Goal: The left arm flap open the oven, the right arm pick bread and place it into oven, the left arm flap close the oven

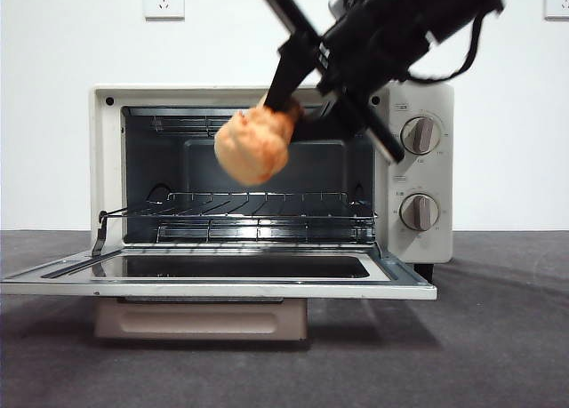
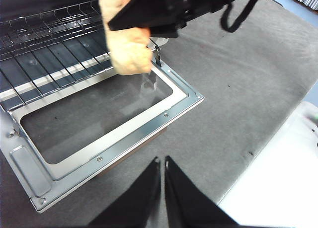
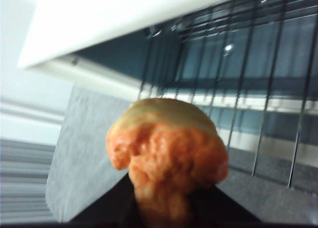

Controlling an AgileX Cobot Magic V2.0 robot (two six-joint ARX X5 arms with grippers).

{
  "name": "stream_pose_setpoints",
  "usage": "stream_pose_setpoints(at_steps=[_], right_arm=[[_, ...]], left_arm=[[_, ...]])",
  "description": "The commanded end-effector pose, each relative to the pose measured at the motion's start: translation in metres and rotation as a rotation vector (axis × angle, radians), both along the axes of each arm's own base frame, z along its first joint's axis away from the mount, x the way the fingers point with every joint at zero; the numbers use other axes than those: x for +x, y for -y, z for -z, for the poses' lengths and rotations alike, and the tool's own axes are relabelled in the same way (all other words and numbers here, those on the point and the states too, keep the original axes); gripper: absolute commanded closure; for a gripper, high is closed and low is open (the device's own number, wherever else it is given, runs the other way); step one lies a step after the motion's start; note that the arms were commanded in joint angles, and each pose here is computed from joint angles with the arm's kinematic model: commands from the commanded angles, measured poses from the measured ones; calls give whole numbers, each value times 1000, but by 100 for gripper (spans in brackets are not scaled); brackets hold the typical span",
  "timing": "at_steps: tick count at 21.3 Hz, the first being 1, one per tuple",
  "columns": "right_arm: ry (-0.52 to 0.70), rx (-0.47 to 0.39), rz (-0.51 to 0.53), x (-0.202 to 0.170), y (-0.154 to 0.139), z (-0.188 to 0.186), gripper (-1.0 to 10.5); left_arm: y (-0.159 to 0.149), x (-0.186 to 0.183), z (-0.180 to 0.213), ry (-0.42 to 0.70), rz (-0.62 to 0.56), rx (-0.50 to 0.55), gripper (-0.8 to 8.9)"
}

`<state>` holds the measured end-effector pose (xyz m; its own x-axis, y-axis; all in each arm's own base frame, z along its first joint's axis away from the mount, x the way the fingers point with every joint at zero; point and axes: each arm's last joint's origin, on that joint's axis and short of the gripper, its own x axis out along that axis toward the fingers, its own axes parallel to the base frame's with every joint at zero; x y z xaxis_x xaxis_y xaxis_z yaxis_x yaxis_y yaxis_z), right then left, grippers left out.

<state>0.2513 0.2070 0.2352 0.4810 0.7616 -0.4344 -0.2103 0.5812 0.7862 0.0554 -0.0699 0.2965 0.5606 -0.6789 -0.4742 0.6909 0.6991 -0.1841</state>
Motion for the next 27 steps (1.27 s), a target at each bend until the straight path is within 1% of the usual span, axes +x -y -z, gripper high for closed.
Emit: stream_pose_setpoints(at_steps=[1,6,9,11,12,16,18,22,27], right_arm=[[-26,32,48,8,-9,6,884],[6,33,145,14,-11,11,883],[64,52,204,17,-11,7,883],[60,69,249,18,-11,5,883],[55,61,267,18,-10,6,883],[52,48,278,18,-10,7,874],[55,46,288,19,-10,7,818],[64,36,317,19,-9,7,642],[71,32,335,20,-8,7,538]], left_arm=[[1,0,-2,5,5,-14,797],[0,-1,-3,3,1,-24,797],[-1,-2,-3,4,0,-29,797],[-2,-2,-3,7,0,-33,797],[-2,-3,-4,8,0,-34,797],[-2,-3,-3,4,0,-29,797],[-3,-3,-2,0,0,-23,797],[-3,-3,-2,-5,-1,-18,797],[-3,-4,-2,-10,-4,-24,797]])
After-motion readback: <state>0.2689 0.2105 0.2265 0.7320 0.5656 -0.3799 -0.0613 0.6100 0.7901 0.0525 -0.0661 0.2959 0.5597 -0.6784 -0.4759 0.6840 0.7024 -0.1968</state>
